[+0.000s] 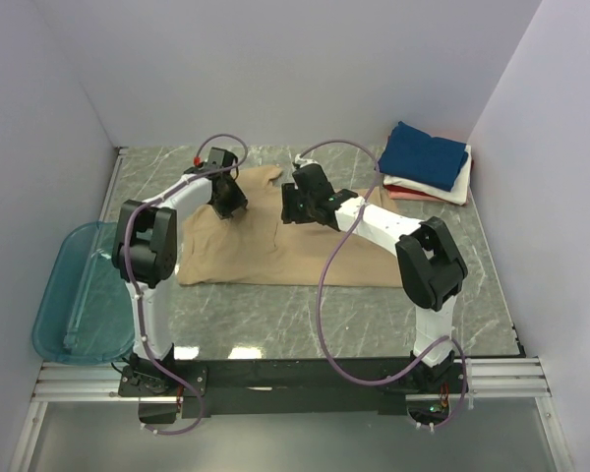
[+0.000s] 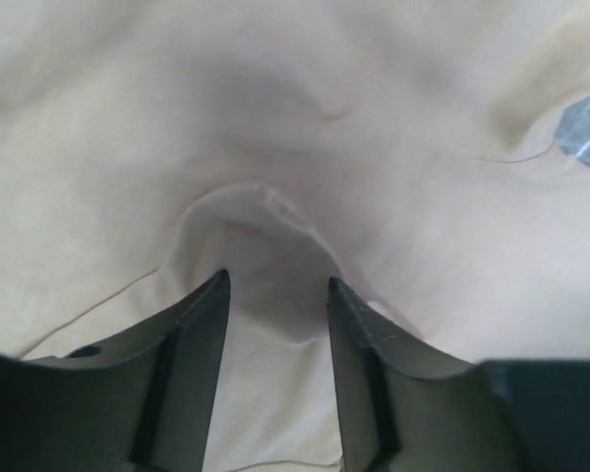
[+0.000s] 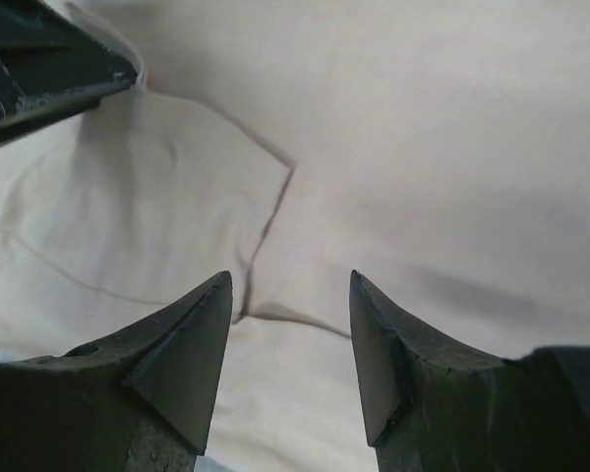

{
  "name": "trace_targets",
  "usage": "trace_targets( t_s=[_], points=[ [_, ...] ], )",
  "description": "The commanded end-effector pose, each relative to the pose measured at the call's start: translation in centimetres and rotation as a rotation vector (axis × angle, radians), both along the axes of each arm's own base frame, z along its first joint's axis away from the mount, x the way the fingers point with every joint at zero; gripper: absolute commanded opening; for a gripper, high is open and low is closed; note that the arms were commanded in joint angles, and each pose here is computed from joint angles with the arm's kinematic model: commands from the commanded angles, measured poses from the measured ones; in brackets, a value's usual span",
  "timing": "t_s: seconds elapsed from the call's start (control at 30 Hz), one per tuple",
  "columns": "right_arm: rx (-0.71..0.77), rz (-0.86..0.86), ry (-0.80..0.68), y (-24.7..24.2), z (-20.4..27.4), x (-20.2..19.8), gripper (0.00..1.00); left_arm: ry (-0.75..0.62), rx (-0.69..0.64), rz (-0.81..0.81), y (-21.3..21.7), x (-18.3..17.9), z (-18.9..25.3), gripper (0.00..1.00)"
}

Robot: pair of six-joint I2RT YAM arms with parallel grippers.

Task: Fold and stack the t-shirts
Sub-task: Fold the tshirt

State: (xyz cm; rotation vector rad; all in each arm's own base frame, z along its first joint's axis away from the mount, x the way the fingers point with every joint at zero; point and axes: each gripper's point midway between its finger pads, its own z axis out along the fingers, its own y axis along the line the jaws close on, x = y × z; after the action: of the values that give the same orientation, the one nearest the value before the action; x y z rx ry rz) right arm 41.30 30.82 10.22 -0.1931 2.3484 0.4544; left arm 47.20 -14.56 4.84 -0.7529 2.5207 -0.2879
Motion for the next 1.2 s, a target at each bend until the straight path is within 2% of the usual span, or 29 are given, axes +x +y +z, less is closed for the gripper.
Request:
trace_targets(
  t_s=[0.0, 0.03, 0.1, 0.17, 0.27, 0.33, 0.47, 0.67, 0.8, 0.97, 1.17],
  points=[
    [0.101, 0.024, 0.014, 1.0, 1.5, -0.2, 0.58, -0.070, 0.000, 0.017, 1.7, -0.9, 3.5, 0.52],
    [0.129, 0.031, 0.029, 0.9, 1.6, -0.1, 0.58, -0.107, -0.005, 0.029, 2.0, -1.3, 5.2, 0.53],
    [0.166, 0.017, 0.053, 0.6, 1.6, -0.2, 0.58, -0.097, 0.019, 0.063, 3.3, -3.0, 5.1, 0.53],
    [0.200, 0.027, 0.072, 0.7, 1.7, -0.4, 0.58, -0.129, 0.016, 0.101, 4.0, -4.3, 6.8, 0.54],
    [0.224, 0.042, 0.090, 1.3, 2.0, -0.8, 0.58, -0.084, 0.048, 0.167, 5.8, -8.0, 5.3, 0.53],
    [0.236, 0.047, 0.109, 1.8, 1.7, -1.5, 0.58, -0.097, 0.051, 0.205, 6.5, -9.4, 5.6, 0.53],
    [0.210, 0.007, 0.130, 1.0, 0.8, -3.1, 0.57, -0.052, 0.051, 0.256, 7.7, -12.6, 3.4, 0.51],
    [0.135, -0.214, 0.174, -5.8, -1.9, -5.6, 0.57, -0.021, 0.021, 0.297, 8.0, -15.3, 0.4, 0.48],
    [0.164, -0.356, 0.171, -10.9, -1.9, -6.5, 0.58, 0.035, 0.030, 0.341, 8.4, -17.2, -1.9, 0.46],
    [0.119, -0.510, 0.190, -17.1, -3.7, -7.8, 0.59, 0.110, 0.114, 0.450, 10.7, -20.4, -4.2, 0.42],
    [0.108, -0.598, 0.258, -21.1, -5.9, -8.9, 0.60, 0.128, 0.175, 0.568, 13.0, -23.1, -4.8, 0.36]
  ],
)
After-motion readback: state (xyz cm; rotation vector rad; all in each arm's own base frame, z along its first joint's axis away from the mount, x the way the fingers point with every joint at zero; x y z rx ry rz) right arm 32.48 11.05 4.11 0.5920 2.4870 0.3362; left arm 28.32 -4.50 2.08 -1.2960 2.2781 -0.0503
